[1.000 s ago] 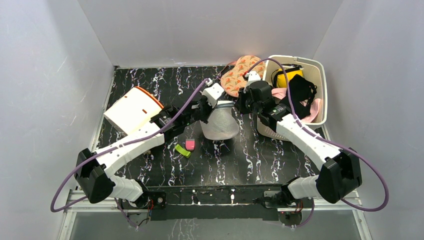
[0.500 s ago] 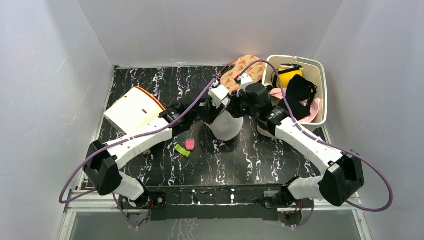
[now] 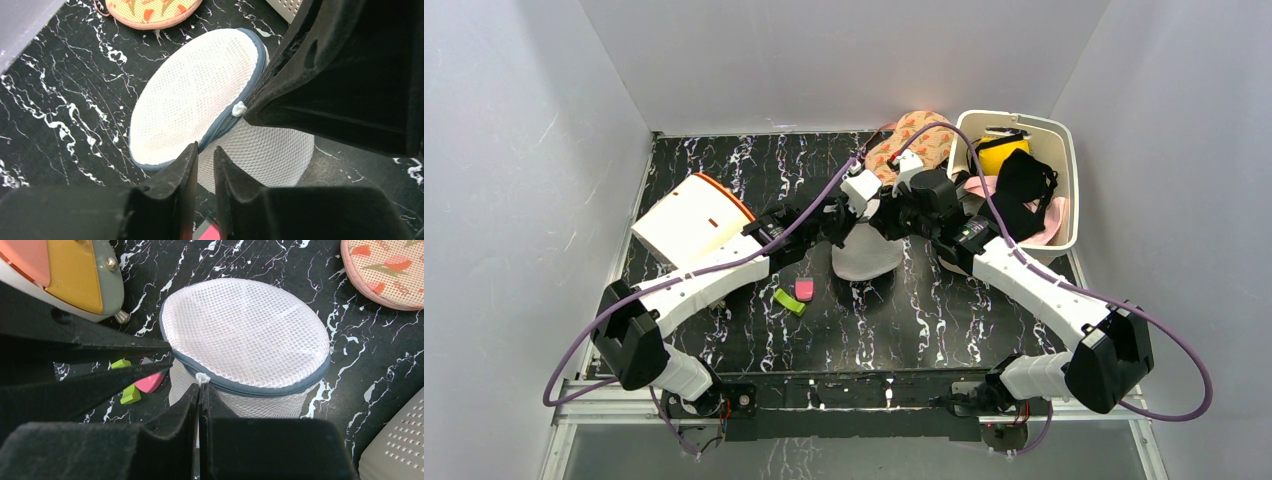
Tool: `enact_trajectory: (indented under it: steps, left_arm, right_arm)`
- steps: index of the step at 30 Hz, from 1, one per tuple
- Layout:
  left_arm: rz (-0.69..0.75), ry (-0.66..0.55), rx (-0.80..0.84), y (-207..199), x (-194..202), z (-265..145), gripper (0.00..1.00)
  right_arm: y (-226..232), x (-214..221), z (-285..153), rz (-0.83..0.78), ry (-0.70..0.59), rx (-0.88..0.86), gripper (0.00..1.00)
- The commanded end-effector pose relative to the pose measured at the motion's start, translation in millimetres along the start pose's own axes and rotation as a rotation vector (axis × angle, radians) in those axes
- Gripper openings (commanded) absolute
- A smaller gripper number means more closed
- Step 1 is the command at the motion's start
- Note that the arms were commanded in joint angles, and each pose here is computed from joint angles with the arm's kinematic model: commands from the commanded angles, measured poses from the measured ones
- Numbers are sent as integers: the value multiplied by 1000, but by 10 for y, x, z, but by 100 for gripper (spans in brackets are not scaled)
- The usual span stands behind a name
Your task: Unzip the laundry bag and remove the bra
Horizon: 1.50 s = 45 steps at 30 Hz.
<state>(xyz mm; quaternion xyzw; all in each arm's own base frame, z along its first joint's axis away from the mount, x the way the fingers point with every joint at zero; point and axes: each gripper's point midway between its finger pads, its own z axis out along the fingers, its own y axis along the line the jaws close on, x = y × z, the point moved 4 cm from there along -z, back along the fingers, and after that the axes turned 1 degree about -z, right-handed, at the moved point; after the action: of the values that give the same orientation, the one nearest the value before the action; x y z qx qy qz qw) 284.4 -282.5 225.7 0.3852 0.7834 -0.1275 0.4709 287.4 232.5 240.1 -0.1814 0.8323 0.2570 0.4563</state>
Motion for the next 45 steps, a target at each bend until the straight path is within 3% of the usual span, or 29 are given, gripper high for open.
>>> enact_trajectory:
  steps: [1, 3, 10, 13, 15, 18, 23, 32, 40, 45]
  left_arm:
    - [-2, -50, -8, 21, -195, -92, 5]
    - [-1, -51, -15, 31, -197, -97, 0]
    - [-3, -78, -21, 45, -232, -151, 0]
    - [0, -81, 2, 11, -228, -145, 31]
    - [-3, -79, 15, -13, -225, -131, 40]
    - [-9, -68, 27, -37, -196, -87, 41]
    - [-8, -47, 24, -39, -168, -42, 33]
    - [-8, -45, 44, -68, -162, -33, 28]
    - [-4, -72, 11, -8, -225, -123, 0]
    - [3, -112, -9, 29, -265, -210, 0]
  right_arm:
    - [100, -331, -126, -16, -127, -26, 0]
    - [85, -320, -129, -17, -123, -17, 0]
    - [48, -289, -137, -21, -114, 6, 0]
    - [90, -314, -147, -20, -116, -19, 0]
    - [116, -334, -151, -18, -116, -34, 0]
    - [125, -330, -156, -18, -111, -41, 0]
    - [150, -299, -168, -15, -101, -55, 0]
    - [208, -317, -214, -16, -108, -79, 0]
    - [110, -258, -202, -9, -100, -10, 0]
    - [-25, -243, -195, 19, -108, 87, 0]
